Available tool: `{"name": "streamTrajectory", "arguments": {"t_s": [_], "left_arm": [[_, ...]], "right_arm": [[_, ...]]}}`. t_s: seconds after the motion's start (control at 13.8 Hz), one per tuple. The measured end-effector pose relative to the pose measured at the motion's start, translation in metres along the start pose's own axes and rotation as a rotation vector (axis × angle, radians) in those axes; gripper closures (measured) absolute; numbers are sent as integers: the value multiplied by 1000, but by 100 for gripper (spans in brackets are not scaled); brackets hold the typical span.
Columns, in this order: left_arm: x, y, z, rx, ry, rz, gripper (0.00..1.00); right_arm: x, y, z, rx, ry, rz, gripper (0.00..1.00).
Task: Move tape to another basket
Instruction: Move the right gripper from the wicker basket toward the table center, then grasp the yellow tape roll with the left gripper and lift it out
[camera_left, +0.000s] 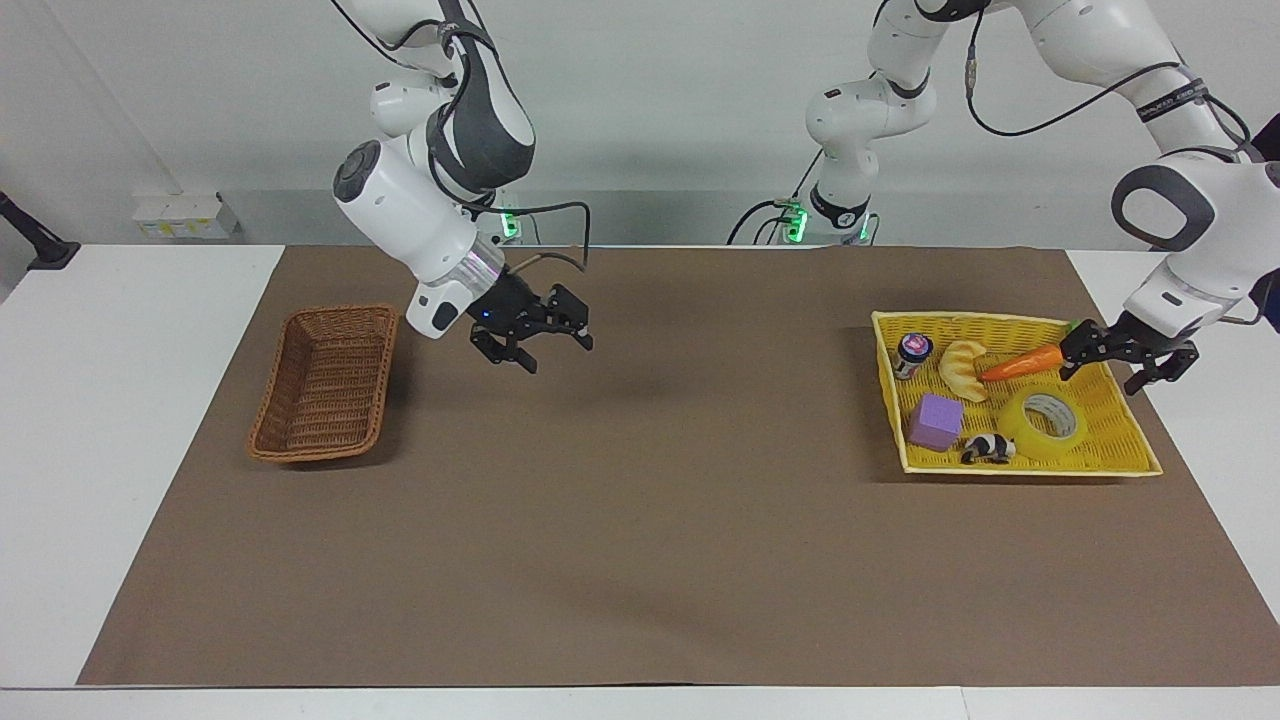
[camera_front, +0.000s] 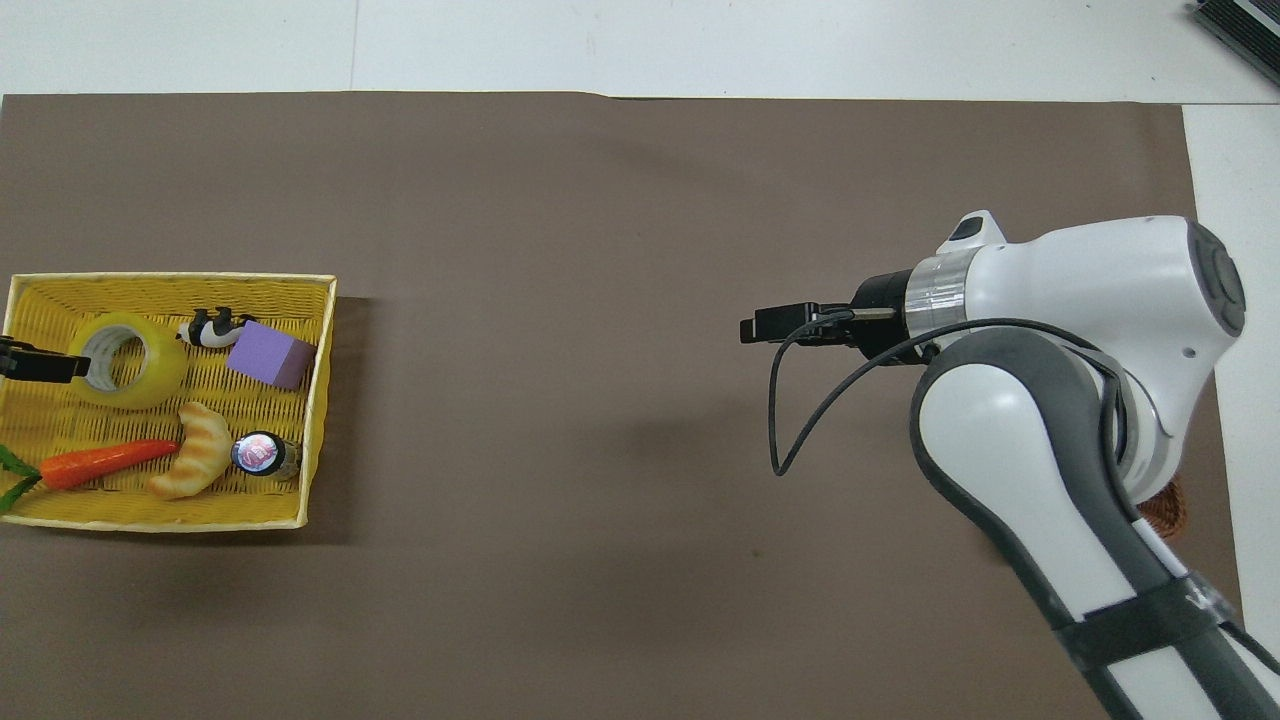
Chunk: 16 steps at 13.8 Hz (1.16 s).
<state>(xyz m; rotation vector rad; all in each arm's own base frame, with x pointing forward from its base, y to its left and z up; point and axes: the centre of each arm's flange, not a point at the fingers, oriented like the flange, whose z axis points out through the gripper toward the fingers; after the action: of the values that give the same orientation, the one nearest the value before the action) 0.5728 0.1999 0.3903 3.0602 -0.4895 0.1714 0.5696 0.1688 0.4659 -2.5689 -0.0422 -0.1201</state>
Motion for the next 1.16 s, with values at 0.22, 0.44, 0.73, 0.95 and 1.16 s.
{"name": "streamTrajectory", "arguments": {"t_s": [0.22,0.44,0.73,0.95,1.16], "left_arm": [[3,-7,20,24,17,-6,0],[4,-9,35,20,16,-14,1],[0,-7,44,9,6,-26,50],[-4,-6,49,7,1,-43,70],[-5,-5,50,5,-1,-50,73]], "right_arm": [[-3,-1,5,-1,-11,-22,0],[-10,-1,16,-4,-34,-26,0],[-24,-3,43,6,5,-11,0],[-34,-8,48,16,20,-8,0],[-38,-15,46,25,22,-14,0]]}}
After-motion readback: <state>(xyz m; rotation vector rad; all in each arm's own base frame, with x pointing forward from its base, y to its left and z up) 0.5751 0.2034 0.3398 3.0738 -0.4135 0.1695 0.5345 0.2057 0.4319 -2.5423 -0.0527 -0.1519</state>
